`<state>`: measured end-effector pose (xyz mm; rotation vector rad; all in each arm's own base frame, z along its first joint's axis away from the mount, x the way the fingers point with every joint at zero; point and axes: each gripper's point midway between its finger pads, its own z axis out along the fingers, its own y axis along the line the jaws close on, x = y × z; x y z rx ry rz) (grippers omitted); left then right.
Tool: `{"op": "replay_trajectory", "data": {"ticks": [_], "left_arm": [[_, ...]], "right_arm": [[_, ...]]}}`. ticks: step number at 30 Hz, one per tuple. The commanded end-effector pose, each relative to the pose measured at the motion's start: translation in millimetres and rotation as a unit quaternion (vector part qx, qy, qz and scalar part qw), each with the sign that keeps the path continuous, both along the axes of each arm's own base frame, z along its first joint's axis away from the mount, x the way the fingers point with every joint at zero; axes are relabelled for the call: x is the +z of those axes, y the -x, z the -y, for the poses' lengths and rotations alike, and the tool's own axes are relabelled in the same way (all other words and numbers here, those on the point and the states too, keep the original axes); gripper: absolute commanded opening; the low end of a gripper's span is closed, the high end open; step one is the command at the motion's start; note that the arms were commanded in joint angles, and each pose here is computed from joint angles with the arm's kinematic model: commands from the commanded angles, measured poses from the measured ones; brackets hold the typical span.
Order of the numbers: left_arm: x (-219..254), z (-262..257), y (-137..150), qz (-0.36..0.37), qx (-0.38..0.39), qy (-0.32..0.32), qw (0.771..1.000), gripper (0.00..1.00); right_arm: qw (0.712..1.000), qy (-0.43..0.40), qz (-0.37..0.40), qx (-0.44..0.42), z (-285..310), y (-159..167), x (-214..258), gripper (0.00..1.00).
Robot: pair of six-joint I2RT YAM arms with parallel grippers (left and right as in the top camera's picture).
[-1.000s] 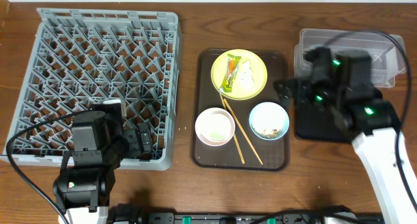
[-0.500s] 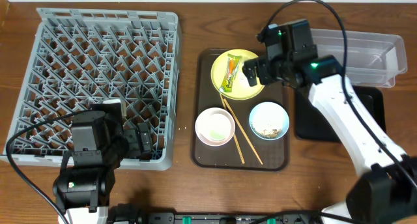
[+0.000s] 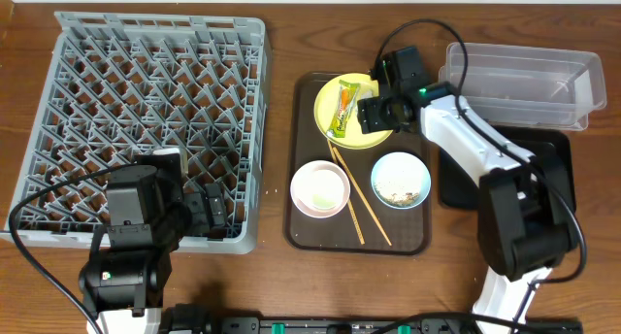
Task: Sort waste into correct bins and load items into the dishwasher
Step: 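Move right gripper over yellow plate toward the snack wrapper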
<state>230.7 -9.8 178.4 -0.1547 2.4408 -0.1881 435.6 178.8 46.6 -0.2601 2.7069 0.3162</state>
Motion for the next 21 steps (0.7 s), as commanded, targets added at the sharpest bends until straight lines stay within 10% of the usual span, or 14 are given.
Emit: {"op": "replay_trajectory", "data": {"ticks": [1, 8, 11, 21], "left_arm": [[9, 1, -2, 0.012, -0.001, 0.006, 1.0, 0.94], [9, 1, -2, 0.011, -0.001, 0.006, 1.0, 0.94], [8, 2, -1, 0.008, -0.001, 0.006, 1.0, 0.94], [8, 2, -2, 0.009, -0.001, 0.006, 1.0, 0.94]], "right_arm": [[1.0, -0.001, -0.007, -0.008, -12, -1, -11, 0.69], [1.0, 0.009, -0.022, 0.002, -25, 4, -35, 0.44], [1.0, 0.026, -0.014, -0.003, -21, 3, -34, 0.02], [0.991, 0.051, 0.075, -0.098, 27, -20, 51, 0.01]]}}
